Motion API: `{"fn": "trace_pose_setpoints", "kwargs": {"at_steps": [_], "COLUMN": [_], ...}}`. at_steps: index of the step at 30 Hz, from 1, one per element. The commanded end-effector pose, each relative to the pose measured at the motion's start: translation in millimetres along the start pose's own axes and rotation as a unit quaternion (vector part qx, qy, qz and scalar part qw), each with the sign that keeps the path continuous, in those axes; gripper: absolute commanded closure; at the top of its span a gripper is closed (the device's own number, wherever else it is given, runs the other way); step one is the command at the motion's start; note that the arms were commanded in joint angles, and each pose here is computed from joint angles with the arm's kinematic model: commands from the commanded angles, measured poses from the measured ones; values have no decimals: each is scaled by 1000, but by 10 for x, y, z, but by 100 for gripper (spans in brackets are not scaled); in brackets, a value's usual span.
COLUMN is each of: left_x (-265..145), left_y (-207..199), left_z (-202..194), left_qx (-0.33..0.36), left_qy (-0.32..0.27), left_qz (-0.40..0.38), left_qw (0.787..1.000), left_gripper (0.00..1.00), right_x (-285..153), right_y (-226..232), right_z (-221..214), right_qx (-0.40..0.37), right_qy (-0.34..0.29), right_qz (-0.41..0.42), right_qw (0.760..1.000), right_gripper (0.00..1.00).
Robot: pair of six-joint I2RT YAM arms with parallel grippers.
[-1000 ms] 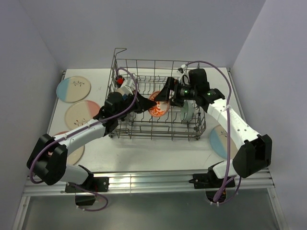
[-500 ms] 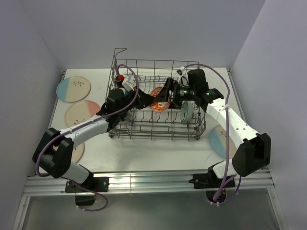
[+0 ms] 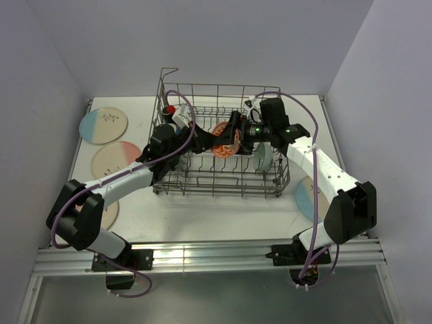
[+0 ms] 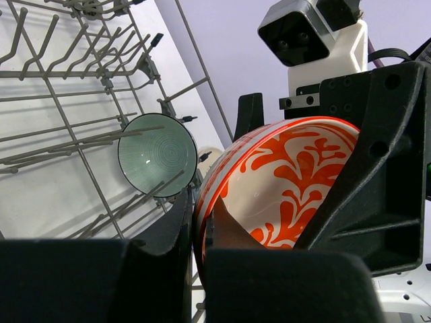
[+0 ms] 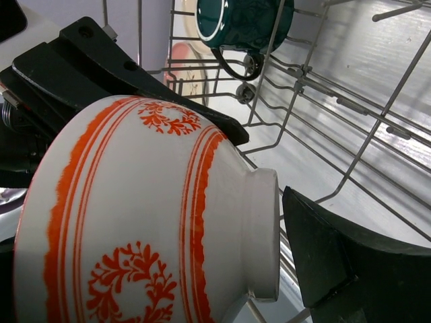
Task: Load the mixed dishes into the dish rack
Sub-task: Pass the bowl from the left arm to the right
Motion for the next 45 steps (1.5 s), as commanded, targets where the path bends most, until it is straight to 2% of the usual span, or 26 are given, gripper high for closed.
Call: {"fn": "trace_pose_setpoints", "kwargs": {"at_steps": [1,12,29,45], "left_x": [20,20,60,139], "left_y": [-225,-199,-193,-180], "left_z": [169,105,58,15], "left_qx": [10,17,27,44], "left_qy": [-33,-21,-7,11], "left_qz": [-68,-45,-32,0], "left_qw": [997,999,999,999], "left_gripper": [100,100,100,100], "right_x": [-5,-74,-129,-135], "right_y": [109,154,148,118], "right_z": [63,88,97,92], "right_qx": [-16,-46,-51,-59], "right_qy": [-9,-37,-39,-48], "right_qz": [13,5,21,10], "right_qw": [1000,998,998,997], "right_gripper": [9,9,8,20]}}
Point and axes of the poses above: each gripper's point midway between its finger pads, its own x axis out along the fingers, its own y axis along the line the jaws close on, z = x × y, the point moved 10 cm from there along -x, back along the fingers, and after that the axes turned 5 degrees about x, right-handed, at the moved point
